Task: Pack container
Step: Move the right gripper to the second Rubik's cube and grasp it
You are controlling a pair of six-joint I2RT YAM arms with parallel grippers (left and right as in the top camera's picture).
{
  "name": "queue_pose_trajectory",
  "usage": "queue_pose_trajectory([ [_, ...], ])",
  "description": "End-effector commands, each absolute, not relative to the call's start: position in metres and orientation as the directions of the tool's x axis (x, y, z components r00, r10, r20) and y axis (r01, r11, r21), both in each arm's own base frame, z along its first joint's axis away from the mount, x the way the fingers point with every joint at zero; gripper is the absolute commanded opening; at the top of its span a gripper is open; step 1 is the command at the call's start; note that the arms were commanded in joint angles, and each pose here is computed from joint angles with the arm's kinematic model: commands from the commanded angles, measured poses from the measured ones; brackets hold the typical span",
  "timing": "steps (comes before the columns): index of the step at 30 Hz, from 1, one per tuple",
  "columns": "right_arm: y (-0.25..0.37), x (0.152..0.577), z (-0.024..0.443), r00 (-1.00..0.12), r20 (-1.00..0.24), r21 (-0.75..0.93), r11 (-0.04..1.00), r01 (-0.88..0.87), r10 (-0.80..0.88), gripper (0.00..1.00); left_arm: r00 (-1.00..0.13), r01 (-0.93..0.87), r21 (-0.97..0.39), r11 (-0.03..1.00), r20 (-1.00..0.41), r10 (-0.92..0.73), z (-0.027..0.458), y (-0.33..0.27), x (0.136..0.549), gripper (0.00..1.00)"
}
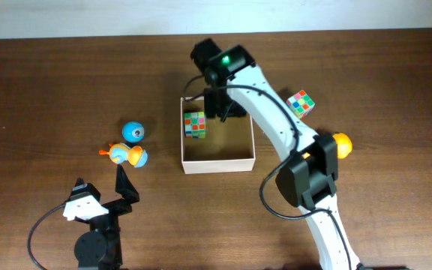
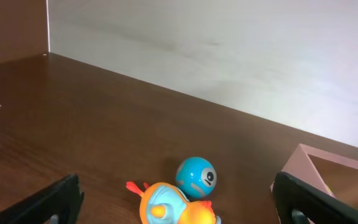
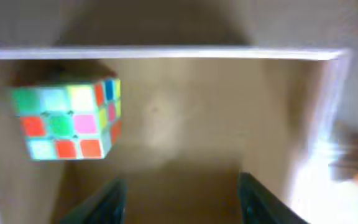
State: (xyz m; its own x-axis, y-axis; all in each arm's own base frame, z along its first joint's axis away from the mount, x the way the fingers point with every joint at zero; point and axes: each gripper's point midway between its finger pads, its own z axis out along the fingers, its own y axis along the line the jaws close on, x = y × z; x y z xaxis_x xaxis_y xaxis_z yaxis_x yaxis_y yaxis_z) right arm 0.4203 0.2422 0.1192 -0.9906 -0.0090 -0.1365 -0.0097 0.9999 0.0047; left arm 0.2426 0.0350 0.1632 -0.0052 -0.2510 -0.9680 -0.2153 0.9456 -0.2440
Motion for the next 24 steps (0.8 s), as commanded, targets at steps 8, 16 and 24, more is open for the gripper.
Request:
queue_pose_trajectory([
  [8,0.131,0.46,0.215,-0.92,-0.355,-0.082,0.974,0.21,0.169,0.57,-0.002,-0.226,-0.23,0.947,-0.972,-0.236,0.162,0.037,0.242,0.99],
  [16,0.07,0.482,0.204,-0.885,-0.316,0.013,0.934,0.357,0.343,0.58,-0.002,-0.226,-0.23,0.947,-0.972,-0.236,0.162,0.037,0.242,0.99],
  [24,0.045,0.486,0.18,-0.834,-0.262,0.036,0.869,0.494,0.485,0.57,-0.002,-0.226,-0.23,0.947,-0.972,-0.236,0.162,0.037,0.242,0.99],
])
